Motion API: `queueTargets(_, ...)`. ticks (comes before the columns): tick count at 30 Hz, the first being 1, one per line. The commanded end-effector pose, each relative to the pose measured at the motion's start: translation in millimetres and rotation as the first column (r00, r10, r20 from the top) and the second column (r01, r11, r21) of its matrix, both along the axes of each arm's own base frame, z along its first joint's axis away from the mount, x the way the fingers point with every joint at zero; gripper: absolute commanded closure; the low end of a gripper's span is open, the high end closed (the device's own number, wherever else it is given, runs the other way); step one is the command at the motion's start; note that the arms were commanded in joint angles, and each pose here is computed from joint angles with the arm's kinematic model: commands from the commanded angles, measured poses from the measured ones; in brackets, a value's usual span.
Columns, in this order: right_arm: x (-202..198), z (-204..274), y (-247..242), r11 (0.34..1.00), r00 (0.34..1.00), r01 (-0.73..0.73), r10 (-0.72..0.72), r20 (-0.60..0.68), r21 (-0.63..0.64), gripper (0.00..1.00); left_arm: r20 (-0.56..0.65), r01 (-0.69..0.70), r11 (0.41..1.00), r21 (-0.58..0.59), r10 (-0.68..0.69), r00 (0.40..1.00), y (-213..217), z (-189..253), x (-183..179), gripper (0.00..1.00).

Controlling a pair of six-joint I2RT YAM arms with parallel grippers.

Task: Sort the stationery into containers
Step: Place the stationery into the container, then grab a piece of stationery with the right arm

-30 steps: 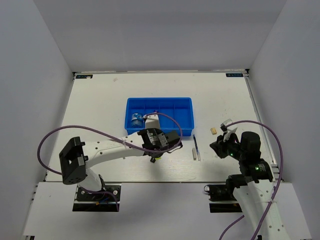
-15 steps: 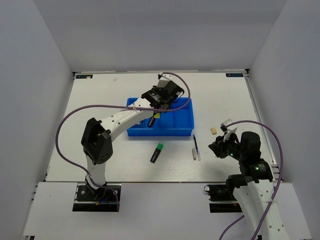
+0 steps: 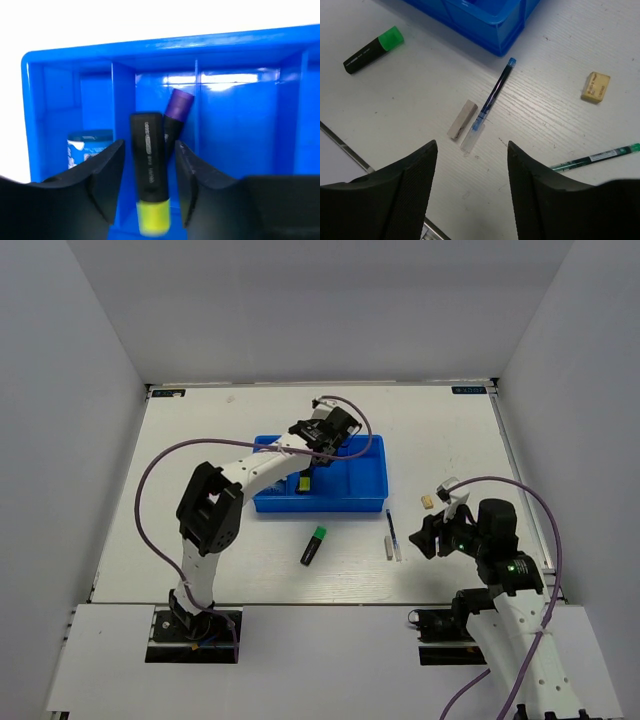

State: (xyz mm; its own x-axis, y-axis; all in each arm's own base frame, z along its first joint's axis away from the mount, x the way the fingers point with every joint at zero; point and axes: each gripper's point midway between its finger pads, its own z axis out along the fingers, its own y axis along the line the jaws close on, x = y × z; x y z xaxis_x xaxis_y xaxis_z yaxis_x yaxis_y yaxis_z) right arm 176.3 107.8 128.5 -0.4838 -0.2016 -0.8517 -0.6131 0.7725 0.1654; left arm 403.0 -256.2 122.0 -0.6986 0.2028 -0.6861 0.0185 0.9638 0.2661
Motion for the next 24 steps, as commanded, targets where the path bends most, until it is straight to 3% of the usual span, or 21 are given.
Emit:
queueTargets(1, 0, 13, 8, 0.998, 0.998, -0.056, 0.056, 0.021, 0.023, 0.37, 0.027, -0.007, 0.998, -0.066, 0.009, 1.000, 7, 17, 4, 0.41)
queueTargets(5, -3, 17, 15, 0.994, 0.994, -0.106, 0.105, 0.017, 0.041, 0.37, 0.025, -0.012, 0.994, -0.107, 0.014, 1.000, 15, 22, 5, 0.30)
queueTargets(9, -8, 22, 23, 0.978, 0.978, -0.207, 0.206, 0.038, 0.039, 0.39, 0.028, -0.018, 0.989, -0.144, 0.023, 0.999, 23, 35, 3, 0.30)
queueTargets(10, -11, 24, 29, 0.964, 0.965, -0.260, 0.258, 0.043, 0.048, 0.39, 0.032, -0.016, 0.988, -0.157, 0.021, 0.999, 22, 39, 1, 0.34)
queueTargets(11, -12, 38, 33, 0.932, 0.924, -0.362, 0.360, 0.130, -0.006, 0.43, 0.037, -0.001, 0.982, -0.189, 0.008, 0.999, 22, 51, -5, 0.41)
queueTargets(13, -21, 47, 40, 0.888, 0.876, -0.459, 0.455, 0.158, -0.016, 0.45, 0.046, 0.028, 0.972, -0.235, -0.018, 0.999, 22, 67, -20, 0.94)
queueTargets(15, -19, 61, 45, 0.782, 0.738, -0.608, 0.621, 0.263, -0.139, 0.49, 0.037, 0.115, 0.927, -0.358, -0.109, 0.993, 11, 92, -46, 1.00)
queueTargets(16, -36, 55, 50, 0.706, 0.669, -0.699, 0.702, 0.243, -0.114, 0.49, 0.040, 0.154, 0.897, -0.414, -0.151, 0.988, 20, 104, -75, 1.00)
queueTargets(17, -31, 61, 53, 0.671, 0.631, -0.731, 0.734, 0.251, -0.124, 0.49, 0.041, 0.172, 0.883, -0.438, -0.172, 0.984, 22, 107, -86, 0.95)
queueTargets(18, -23, 66, 56, 0.592, 0.519, -0.776, 0.796, 0.312, -0.218, 0.49, 0.039, 0.185, 0.867, -0.462, -0.189, 0.981, 25, 109, -98, 0.80)
queueTargets(19, -43, 68, 56, 0.495, 0.412, -0.832, 0.854, 0.319, -0.250, 0.49, 0.041, 0.205, 0.853, -0.480, -0.212, 0.976, 45, 103, -129, 0.40)
queueTargets(20, -41, 62, 57, 0.448, 0.370, -0.859, 0.878, 0.305, -0.248, 0.49, 0.039, 0.216, 0.851, -0.479, -0.225, 0.973, 52, 98, -139, 0.28)
queueTargets(21, -34, 57, 61, 0.353, 0.230, -0.871, 0.908, 0.350, -0.342, 0.47, -0.020, 0.206, 0.861, -0.464, -0.243, 0.970, 64, 75, -156, 0.21)
queueTargets(22, -40, 59, 54, 0.288, 0.194, -0.889, 0.941, 0.277, -0.355, 0.44, 0.054, 0.231, 0.839, -0.493, -0.235, 0.970, 80, 96, -171, 0.13)
queueTargets(23, -38, 46, 56, 0.217, 0.145, -0.922, 0.962, 0.233, -0.321, 0.43, -0.028, 0.185, 0.868, -0.460, -0.222, 0.975, 98, 65, -187, 0.11)
queueTargets(24, -39, 46, 57, 0.154, 0.073, -0.921, 0.971, 0.229, -0.359, 0.43, -0.014, 0.190, 0.869, -0.457, -0.221, 0.975, 110, 67, -199, 0.09)
